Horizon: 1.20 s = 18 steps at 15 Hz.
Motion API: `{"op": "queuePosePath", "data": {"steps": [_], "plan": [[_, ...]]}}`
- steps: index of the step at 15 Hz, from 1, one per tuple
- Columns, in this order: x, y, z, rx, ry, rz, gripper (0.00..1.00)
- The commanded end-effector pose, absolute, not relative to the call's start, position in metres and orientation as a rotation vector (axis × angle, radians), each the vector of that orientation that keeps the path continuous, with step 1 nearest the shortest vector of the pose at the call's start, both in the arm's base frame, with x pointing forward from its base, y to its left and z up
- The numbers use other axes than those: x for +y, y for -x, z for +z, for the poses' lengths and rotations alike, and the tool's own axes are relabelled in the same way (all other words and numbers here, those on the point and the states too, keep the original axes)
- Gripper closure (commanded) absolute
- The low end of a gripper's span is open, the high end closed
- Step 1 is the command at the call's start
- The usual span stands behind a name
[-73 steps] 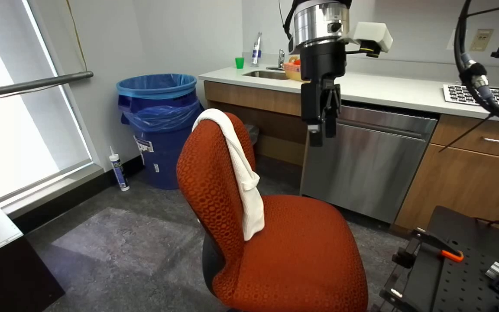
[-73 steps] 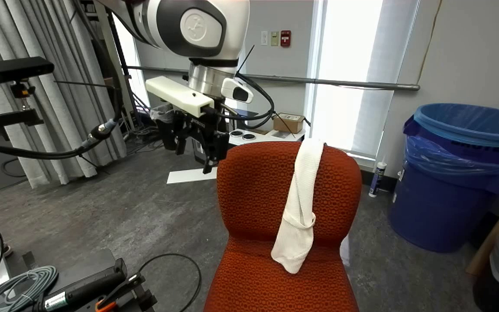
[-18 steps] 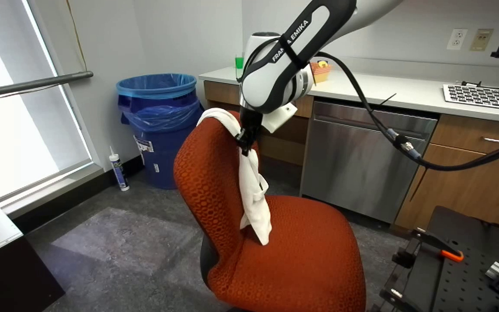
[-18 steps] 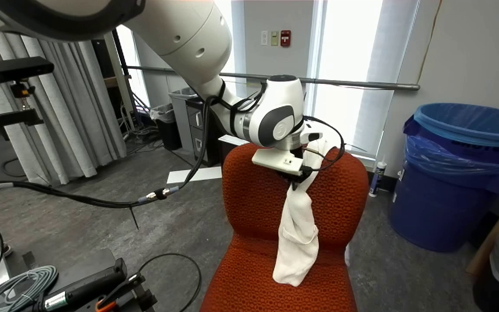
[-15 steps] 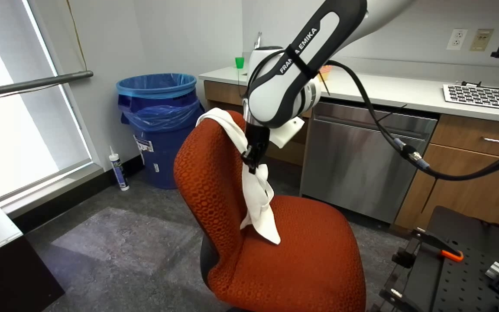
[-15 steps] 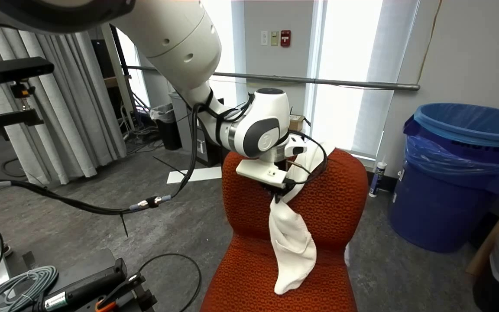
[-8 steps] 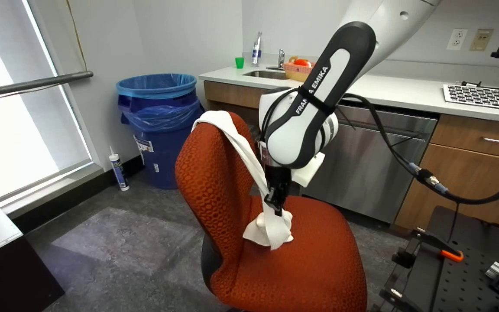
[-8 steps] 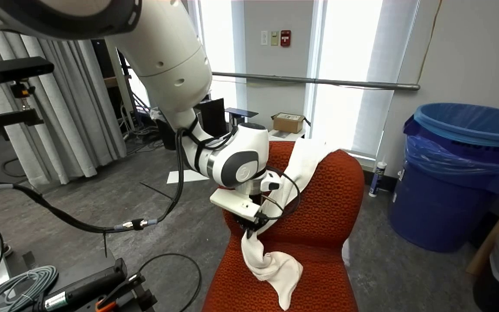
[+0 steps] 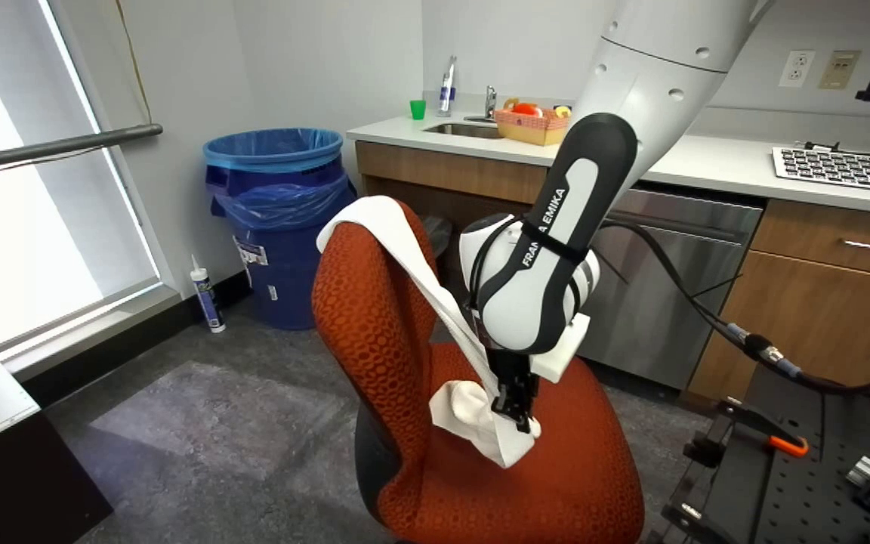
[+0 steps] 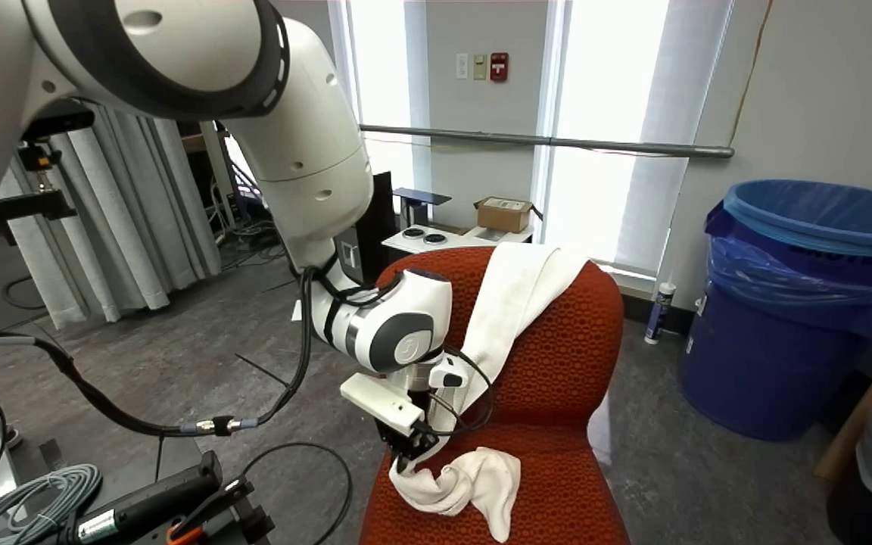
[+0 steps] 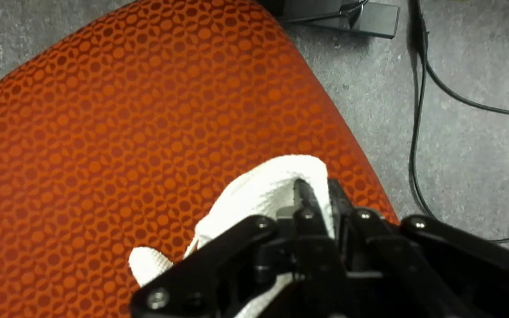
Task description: Pull the white fabric off the chair back
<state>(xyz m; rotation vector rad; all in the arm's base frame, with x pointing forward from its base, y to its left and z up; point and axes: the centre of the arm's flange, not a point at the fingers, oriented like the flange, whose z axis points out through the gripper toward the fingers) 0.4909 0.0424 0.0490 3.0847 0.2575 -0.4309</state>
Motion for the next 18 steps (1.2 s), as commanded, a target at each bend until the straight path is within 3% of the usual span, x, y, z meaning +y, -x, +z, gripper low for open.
{"op": "queuePosePath", "data": {"steps": [1, 8, 10, 18], "plan": [[0.048, -0.489, 0.053, 0.251, -3.083, -0.454, 1.00], [0.038, -0.503, 0.074, 0.220, -3.094, -0.358, 1.00], [0.034, -0.505, 0.076, 0.192, -3.094, -0.355, 0.74], [0.025, -0.521, 0.108, 0.132, -3.136, -0.255, 0.09]]}}
